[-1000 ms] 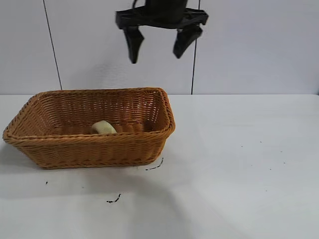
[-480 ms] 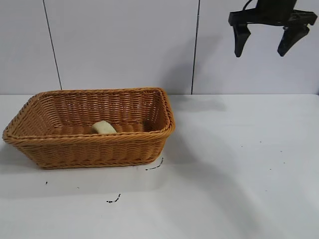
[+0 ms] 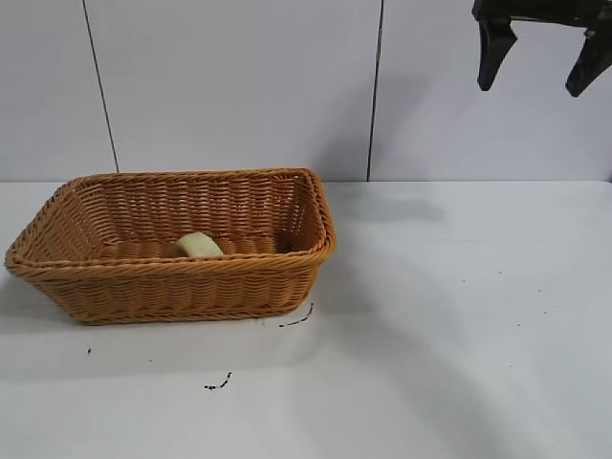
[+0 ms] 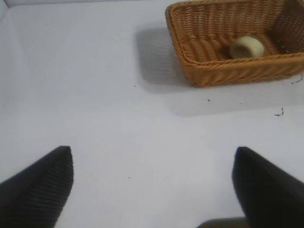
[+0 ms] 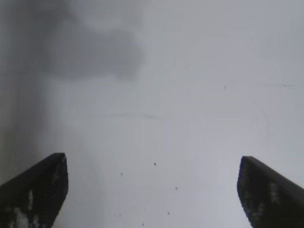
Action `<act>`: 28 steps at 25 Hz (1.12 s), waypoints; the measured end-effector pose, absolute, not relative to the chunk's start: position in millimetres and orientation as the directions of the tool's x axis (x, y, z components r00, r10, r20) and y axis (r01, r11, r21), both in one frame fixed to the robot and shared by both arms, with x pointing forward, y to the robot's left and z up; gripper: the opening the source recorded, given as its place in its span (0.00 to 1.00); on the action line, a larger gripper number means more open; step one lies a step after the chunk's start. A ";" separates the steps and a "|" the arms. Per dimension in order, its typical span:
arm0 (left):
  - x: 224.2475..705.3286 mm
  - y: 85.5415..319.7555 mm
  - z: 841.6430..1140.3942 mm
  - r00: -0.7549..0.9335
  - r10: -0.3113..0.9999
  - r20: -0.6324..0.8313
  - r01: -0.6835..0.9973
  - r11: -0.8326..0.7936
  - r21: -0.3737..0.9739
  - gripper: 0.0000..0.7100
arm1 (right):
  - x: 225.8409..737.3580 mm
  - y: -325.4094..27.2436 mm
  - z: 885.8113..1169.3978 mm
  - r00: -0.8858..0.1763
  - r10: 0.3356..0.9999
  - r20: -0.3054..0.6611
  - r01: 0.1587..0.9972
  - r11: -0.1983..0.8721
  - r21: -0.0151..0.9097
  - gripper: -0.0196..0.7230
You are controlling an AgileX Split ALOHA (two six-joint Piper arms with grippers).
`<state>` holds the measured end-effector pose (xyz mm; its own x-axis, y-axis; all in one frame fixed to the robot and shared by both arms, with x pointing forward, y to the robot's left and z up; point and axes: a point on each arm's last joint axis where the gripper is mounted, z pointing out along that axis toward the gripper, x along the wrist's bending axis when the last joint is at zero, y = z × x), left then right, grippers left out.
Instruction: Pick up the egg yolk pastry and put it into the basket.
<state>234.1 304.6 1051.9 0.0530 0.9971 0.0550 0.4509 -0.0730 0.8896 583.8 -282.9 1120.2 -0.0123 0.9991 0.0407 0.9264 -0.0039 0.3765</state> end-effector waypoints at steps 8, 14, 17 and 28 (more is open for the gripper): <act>234.1 304.6 1051.9 0.053 0.997 0.055 0.451 -0.073 0.890 0.98 | 418.6 -288.7 1133.4 -0.017 0.999 0.049 0.887 -0.007 0.462 0.96; 234.1 304.6 1051.9 0.053 0.997 0.055 0.451 -0.073 0.890 0.98 | 322.6 -291.9 1113.7 -0.029 0.998 0.060 0.726 -0.020 0.687 0.96; 234.1 304.6 1051.9 0.053 0.997 0.055 0.451 -0.073 0.890 0.98 | 289.2 -293.4 1095.5 -0.036 0.997 0.062 0.604 -0.028 0.796 0.96; 234.1 304.6 1051.9 0.053 0.997 0.055 0.451 -0.073 0.890 0.98 | 245.9 -296.4 1051.9 -0.032 0.998 0.054 0.489 -0.031 0.872 0.96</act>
<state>234.1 304.6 1051.9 0.0530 0.9971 0.0550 0.4509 -0.0730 0.8896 245.9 -296.4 1051.9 -0.0320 0.9980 0.0537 0.4886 -0.0313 0.8719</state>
